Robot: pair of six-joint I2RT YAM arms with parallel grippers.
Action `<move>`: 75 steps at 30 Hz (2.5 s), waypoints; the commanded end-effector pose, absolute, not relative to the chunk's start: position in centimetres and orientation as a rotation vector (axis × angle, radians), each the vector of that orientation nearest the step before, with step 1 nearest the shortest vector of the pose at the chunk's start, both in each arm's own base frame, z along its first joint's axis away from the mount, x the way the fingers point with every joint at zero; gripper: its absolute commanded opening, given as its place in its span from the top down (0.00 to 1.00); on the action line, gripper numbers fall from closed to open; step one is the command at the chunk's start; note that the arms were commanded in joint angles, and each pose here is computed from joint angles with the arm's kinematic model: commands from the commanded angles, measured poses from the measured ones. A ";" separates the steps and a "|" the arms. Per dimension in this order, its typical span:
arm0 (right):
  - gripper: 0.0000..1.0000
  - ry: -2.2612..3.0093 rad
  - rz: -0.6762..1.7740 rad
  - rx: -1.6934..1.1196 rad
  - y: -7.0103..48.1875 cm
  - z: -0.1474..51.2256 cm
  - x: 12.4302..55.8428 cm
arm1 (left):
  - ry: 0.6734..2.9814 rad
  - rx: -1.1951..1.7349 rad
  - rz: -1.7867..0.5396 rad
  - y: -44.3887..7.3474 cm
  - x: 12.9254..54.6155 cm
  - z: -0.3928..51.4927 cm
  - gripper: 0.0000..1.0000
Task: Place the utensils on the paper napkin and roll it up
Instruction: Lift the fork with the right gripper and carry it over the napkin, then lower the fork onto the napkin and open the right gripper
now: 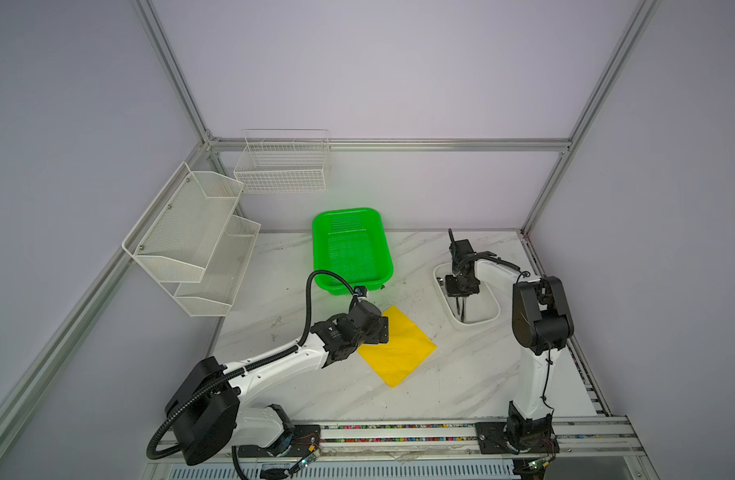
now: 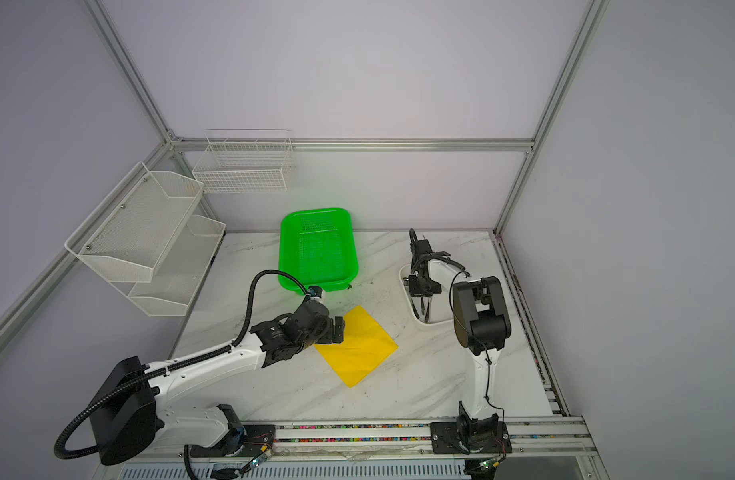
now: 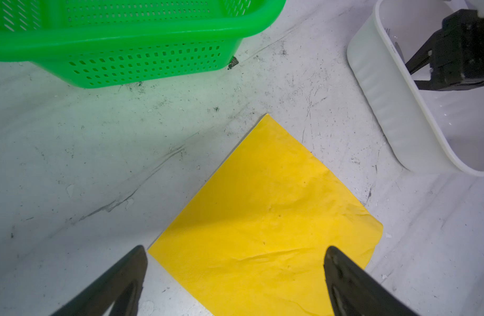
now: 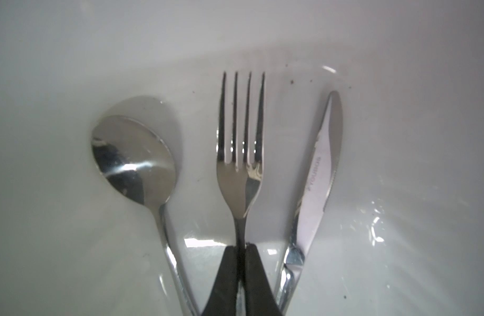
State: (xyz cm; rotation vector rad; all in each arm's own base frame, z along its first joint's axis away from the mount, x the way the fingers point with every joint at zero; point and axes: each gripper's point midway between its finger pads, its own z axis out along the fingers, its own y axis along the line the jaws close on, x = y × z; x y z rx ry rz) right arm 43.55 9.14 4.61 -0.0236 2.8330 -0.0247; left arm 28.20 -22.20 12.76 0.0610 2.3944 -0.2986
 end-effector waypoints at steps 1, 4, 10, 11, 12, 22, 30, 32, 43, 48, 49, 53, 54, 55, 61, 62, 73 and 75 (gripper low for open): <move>1.00 2.744 -0.010 -0.011 8.7 10.0 43.4 | 2.326 0.042 -0.284 -21.9 29.3 15.3 0.01; 1.00 2.691 0.024 -0.010 8.9 12.7 43.1 | 2.315 0.016 -0.271 -21.2 29.4 15.5 0.00; 0.99 2.642 0.192 -0.087 12.0 17.0 40.4 | 2.316 -0.011 -0.265 -20.0 29.1 15.7 0.00; 0.99 2.619 0.230 -0.106 13.2 17.7 39.7 | 2.321 -0.017 -0.265 -19.6 28.9 15.5 0.00; 0.99 2.602 0.267 -0.126 14.5 18.2 38.9 | 2.325 -0.019 -0.278 -19.4 28.8 15.3 0.00; 0.99 2.701 0.479 -0.199 25.3 13.1 30.6 | 2.421 -0.161 -0.353 -16.7 26.4 12.2 0.00; 0.99 2.812 0.438 -0.282 31.0 7.8 28.4 | 2.428 -0.292 -0.324 -13.0 24.4 11.1 0.00; 0.99 2.841 0.383 -0.286 31.7 6.5 28.1 | 2.419 -0.337 -0.297 -11.8 24.1 10.9 0.00; 0.98 2.912 0.357 -0.255 34.3 3.6 26.0 | 2.295 -0.426 -0.167 -7.3 23.4 13.4 0.00; 0.98 2.929 0.305 -0.216 34.2 2.7 26.3 | 2.253 -0.417 -0.193 -7.1 23.2 14.1 0.00; 0.98 2.931 0.305 -0.207 34.3 2.6 26.4 | 2.252 -0.418 -0.195 -7.0 23.1 14.1 0.00; 0.96 2.938 0.274 -0.206 34.3 2.1 26.4 | 2.252 -0.421 -0.197 -6.9 22.9 14.1 0.00; 0.96 2.940 0.262 -0.207 34.2 2.0 26.3 | 2.250 -0.421 -0.198 -6.9 22.9 14.1 0.00; 0.96 2.944 0.254 -0.208 34.2 1.9 26.3 | 2.252 -0.419 -0.200 -7.0 22.9 14.1 0.00; 0.92 2.935 0.256 -0.233 34.3 2.5 26.1 | 2.248 -0.419 -0.192 -6.8 22.8 14.2 0.00; 0.92 2.932 0.260 -0.236 34.4 2.7 26.1 | 2.247 -0.419 -0.195 -6.8 22.8 14.2 0.00; 0.84 2.913 0.300 -0.233 35.2 3.1 26.6 | 2.259 -0.407 -0.210 -7.0 22.7 14.0 0.00; 0.82 2.909 0.293 -0.222 35.0 3.3 26.6 | 2.264 -0.395 -0.221 -7.3 22.7 14.0 0.00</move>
